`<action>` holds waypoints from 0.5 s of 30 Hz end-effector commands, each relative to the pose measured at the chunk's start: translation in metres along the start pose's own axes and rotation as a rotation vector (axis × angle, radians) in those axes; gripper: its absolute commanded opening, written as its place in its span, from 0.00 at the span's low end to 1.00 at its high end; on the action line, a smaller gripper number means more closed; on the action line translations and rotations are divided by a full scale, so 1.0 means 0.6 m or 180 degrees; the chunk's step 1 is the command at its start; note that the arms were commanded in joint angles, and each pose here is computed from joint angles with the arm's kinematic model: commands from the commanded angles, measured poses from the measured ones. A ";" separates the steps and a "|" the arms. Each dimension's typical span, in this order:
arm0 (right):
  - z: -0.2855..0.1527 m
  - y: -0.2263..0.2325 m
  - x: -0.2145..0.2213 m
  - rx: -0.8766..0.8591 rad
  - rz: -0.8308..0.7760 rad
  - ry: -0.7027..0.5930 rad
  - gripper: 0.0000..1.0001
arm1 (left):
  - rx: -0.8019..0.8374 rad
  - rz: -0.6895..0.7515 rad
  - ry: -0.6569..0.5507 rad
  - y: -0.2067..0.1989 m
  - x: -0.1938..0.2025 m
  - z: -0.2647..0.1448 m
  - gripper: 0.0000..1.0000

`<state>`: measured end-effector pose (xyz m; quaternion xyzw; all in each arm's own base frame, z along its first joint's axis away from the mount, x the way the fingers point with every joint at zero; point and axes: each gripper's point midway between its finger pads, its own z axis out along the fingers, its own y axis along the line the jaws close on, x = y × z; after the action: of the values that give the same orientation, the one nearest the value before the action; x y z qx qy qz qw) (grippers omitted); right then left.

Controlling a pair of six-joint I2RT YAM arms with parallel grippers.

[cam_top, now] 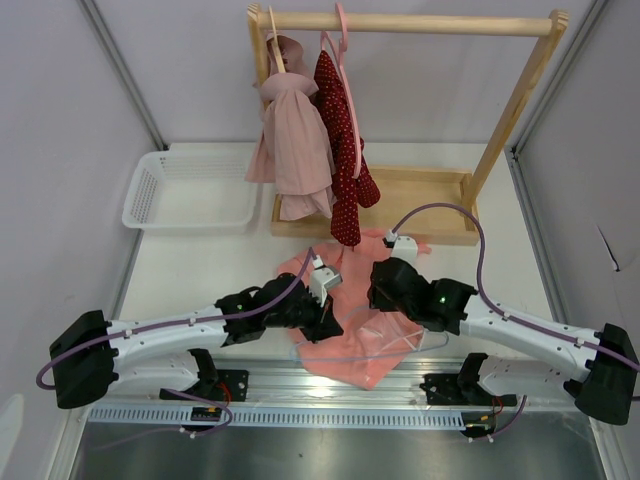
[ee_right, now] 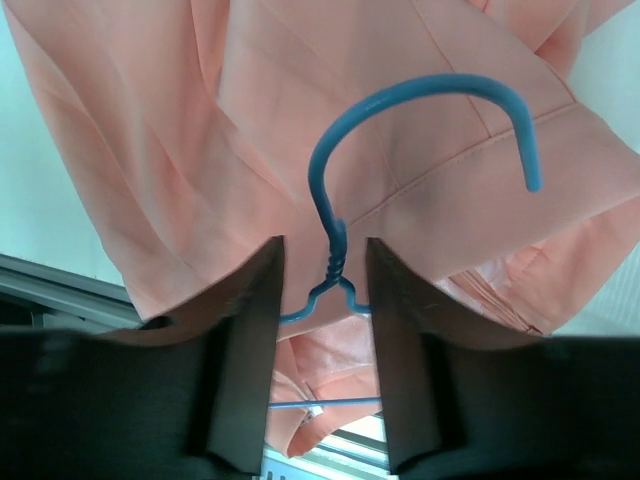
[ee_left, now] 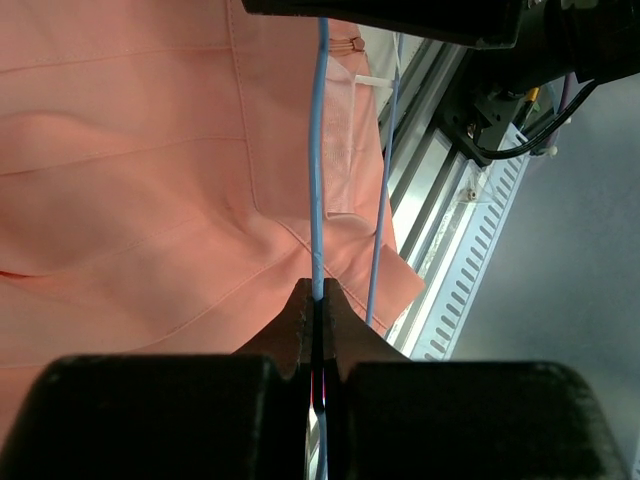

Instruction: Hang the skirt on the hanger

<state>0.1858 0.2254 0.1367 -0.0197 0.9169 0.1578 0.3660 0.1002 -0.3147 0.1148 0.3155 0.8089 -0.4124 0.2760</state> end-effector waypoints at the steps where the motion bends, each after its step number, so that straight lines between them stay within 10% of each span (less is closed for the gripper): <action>1: -0.009 0.024 -0.032 -0.0143 0.0108 -0.0153 0.35 | 0.0074 0.0158 -0.0239 -0.020 -0.042 -0.002 0.00; 9: -0.016 0.010 -0.026 -0.0094 0.0122 -0.0140 0.04 | -0.0093 0.0131 -0.0243 -0.012 -0.054 -0.006 0.01; 15: -0.026 0.001 -0.025 -0.0095 0.0153 -0.0160 0.00 | -0.0180 0.0104 -0.0478 -0.020 -0.088 -0.039 0.54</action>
<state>0.1860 0.2214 0.1467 -0.0105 0.9114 0.1692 0.3750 0.1117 -0.3133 0.1298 0.3042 0.8140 -0.3918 0.3023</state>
